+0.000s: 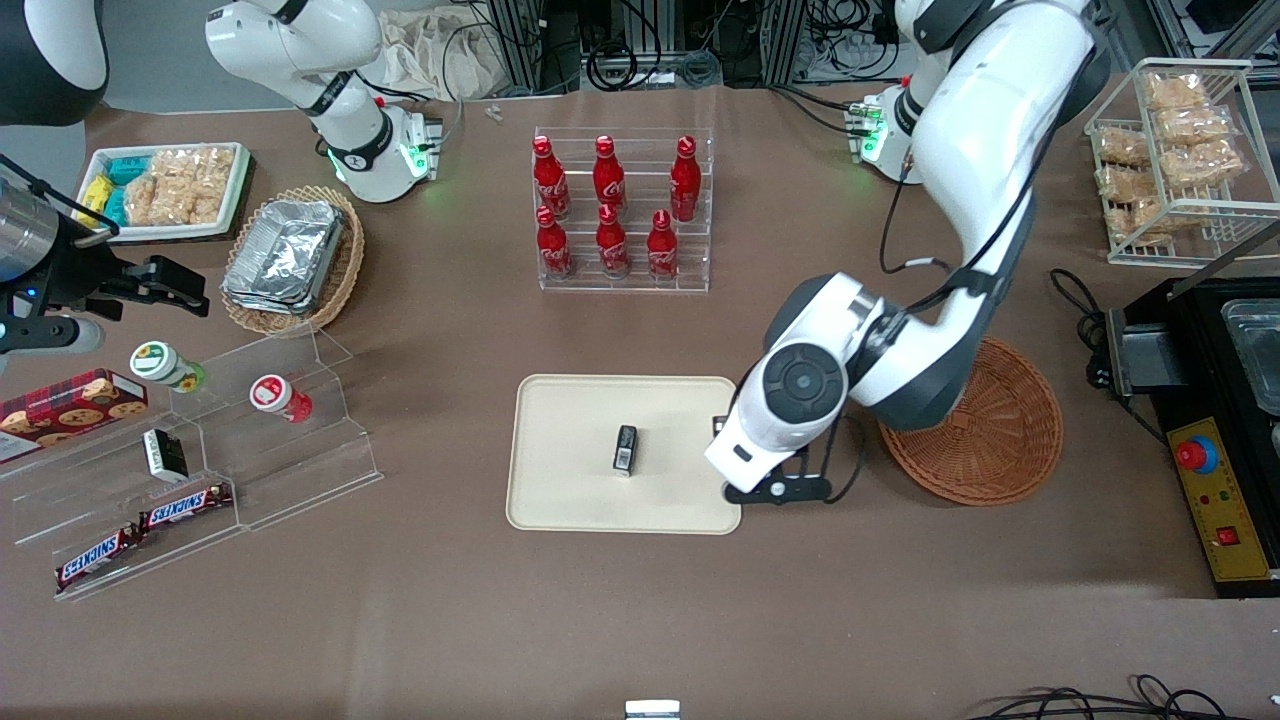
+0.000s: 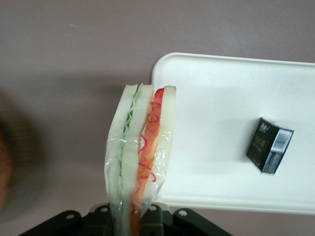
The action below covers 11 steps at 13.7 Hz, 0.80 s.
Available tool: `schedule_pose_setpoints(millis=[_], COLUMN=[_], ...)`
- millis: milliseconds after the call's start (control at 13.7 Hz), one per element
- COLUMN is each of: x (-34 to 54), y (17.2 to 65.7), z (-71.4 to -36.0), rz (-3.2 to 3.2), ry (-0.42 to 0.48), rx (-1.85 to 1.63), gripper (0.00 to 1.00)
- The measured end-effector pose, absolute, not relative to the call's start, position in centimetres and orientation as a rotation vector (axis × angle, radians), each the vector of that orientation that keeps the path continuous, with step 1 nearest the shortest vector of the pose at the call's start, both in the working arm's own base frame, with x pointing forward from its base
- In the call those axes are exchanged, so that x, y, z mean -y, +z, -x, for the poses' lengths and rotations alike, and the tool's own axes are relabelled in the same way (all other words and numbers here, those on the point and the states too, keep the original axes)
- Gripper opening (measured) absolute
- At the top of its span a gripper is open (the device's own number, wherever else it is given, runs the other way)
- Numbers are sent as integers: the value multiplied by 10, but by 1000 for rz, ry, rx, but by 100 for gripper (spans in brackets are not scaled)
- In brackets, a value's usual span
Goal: Place sandwich from basket to tray
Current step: 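Carry the sandwich with the left gripper over to the white tray, then lower the sandwich onto the tray beside the black box and open the left gripper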
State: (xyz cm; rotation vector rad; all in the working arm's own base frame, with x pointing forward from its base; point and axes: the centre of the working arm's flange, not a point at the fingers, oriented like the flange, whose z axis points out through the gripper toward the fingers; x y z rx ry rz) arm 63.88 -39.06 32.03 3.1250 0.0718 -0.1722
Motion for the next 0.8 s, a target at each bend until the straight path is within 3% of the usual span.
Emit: schedule_pose_setpoints(millis=[219, 510, 802], x=[422, 436, 437], y=[271, 240, 237], z=[-628, -621, -627], rz=[-3114, -3105, -3125], ry=[-168, -154, -50], rx=[-45, -17, 26], gripper=[19, 19, 54])
